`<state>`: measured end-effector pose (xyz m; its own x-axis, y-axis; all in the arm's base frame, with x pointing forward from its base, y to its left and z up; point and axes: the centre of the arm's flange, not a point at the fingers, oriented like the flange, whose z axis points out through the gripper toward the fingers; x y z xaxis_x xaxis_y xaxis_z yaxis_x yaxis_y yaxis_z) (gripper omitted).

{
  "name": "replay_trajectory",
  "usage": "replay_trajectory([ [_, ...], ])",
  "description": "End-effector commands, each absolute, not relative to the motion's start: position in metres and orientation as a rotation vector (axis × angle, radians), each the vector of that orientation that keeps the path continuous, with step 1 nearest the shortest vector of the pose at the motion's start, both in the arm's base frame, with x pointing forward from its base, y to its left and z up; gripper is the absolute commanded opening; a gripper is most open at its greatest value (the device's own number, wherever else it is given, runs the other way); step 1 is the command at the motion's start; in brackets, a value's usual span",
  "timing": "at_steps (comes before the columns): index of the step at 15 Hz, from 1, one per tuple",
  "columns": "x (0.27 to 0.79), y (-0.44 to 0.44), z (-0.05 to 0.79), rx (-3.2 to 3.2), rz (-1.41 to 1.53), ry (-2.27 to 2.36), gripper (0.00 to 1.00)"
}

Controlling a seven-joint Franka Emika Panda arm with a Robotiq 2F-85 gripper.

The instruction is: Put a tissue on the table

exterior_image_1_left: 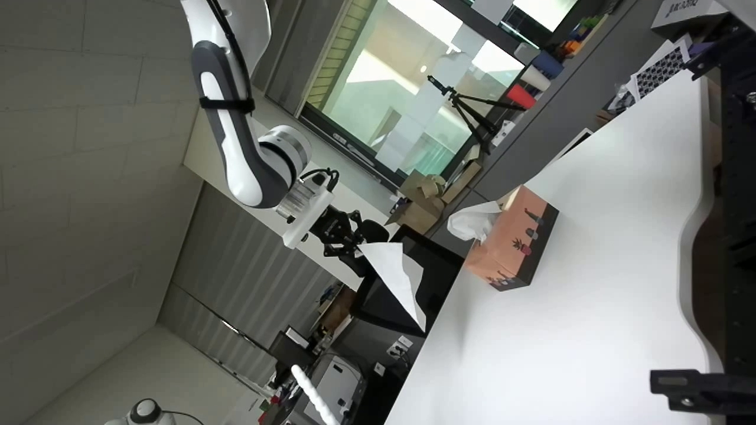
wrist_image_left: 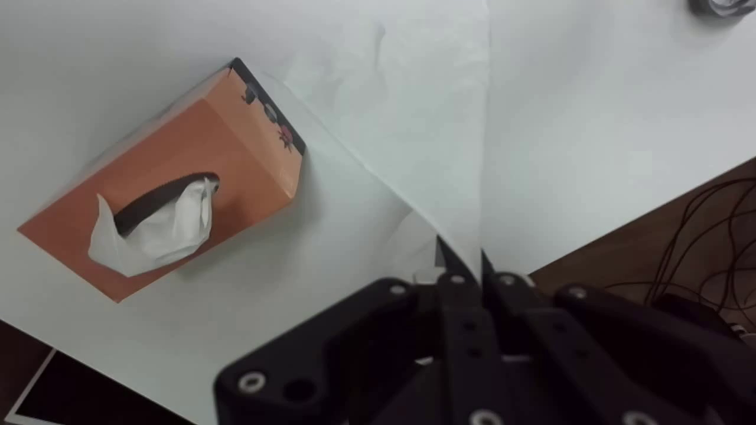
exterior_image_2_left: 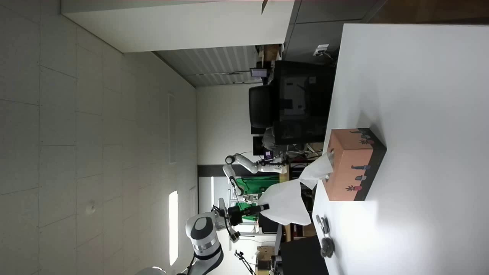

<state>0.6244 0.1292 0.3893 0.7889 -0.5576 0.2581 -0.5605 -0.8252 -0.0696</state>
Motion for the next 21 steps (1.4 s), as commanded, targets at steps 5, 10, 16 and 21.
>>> replay_trajectory([
  [5, 0.595, 0.134, 0.284, 2.971, 0.223, -0.85, 0.0],
  [10, 0.576, 0.134, 0.205, 2.934, 0.083, -0.8, 0.0],
  [16, 0.557, 0.138, 0.128, 2.854, -0.063, -0.73, 0.0],
  [21, 0.547, 0.138, 0.102, 2.822, -0.131, -0.687, 0.33],
])
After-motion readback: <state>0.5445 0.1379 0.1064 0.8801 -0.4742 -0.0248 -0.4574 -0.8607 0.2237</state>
